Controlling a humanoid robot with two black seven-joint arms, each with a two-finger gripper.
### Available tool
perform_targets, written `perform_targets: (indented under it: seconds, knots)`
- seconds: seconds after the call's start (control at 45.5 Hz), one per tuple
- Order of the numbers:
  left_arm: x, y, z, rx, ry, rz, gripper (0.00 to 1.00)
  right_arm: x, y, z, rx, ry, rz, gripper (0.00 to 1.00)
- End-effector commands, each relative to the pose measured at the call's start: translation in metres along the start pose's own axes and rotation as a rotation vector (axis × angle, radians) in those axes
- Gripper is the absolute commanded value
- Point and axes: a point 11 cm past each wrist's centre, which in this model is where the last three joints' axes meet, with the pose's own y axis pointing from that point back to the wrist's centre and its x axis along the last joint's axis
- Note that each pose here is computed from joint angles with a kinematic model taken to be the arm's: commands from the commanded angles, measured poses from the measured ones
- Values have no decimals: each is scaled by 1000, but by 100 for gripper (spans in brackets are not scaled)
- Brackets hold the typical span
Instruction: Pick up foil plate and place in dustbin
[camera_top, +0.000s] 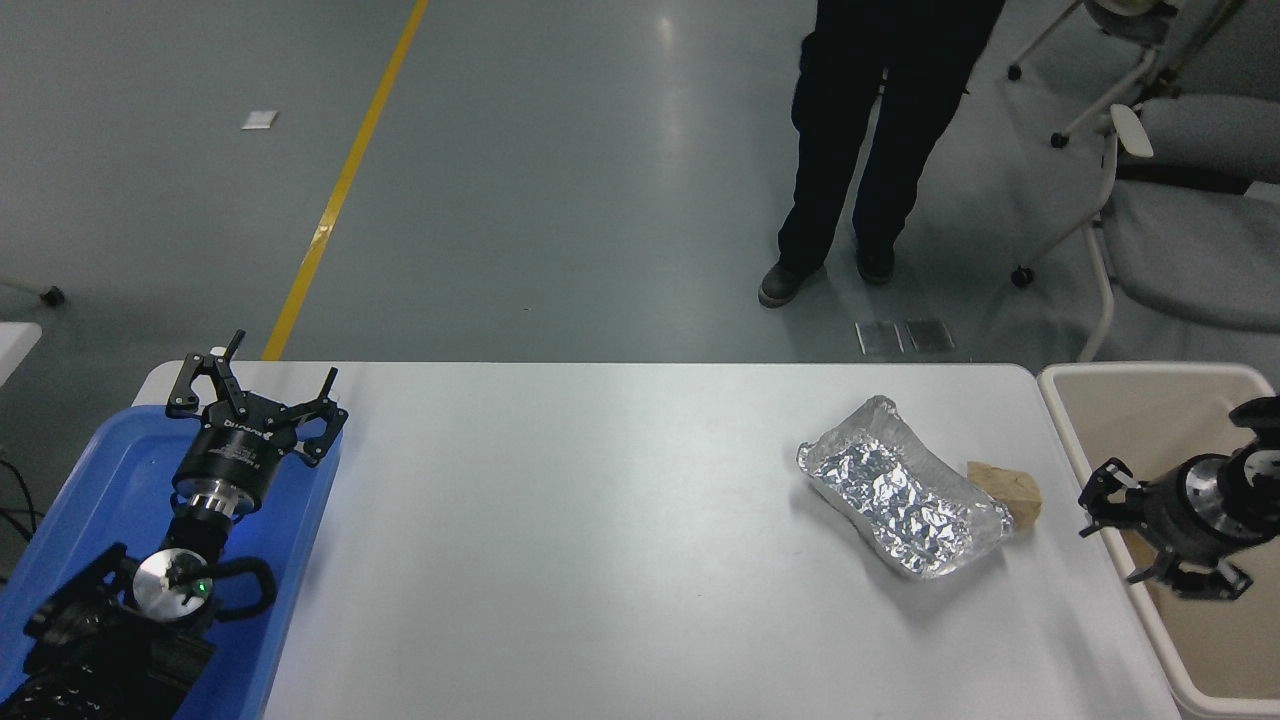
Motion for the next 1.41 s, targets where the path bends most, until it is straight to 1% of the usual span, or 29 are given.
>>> perform_targets:
  seconds: [0.0,0.198,0.44,0.571,0.681,0.813,0.901,1.099,1.297,1.385]
  knots:
    - [0,0,0,0,0,0,99,6,68,-20,12,107,14,100]
    - [0,0,0,-1,0,0,99,-8,134,-67,74,306,-44,100]
    - [1,1,0,-2,1,2,99,-42,226,-123,189,516,64,100]
    - [1,1,1,-5,2,2,99,-71,254,-150,248,636,93,100]
    - [1,1,0,-4,1,3,99,-99,260,-166,268,767,84,100]
    - [1,1,0,-4,1,2,99,-118,256,-174,230,899,77,100]
    - [1,1,0,-2,1,2,99,-119,252,-176,193,946,102,100]
    - [0,0,0,0,0,0,99,-123,242,-176,153,995,105,100]
    - [0,0,0,0,0,0,99,-117,233,-182,163,988,129,100]
    - [0,0,0,0,0,0,99,-115,230,-186,183,971,162,100]
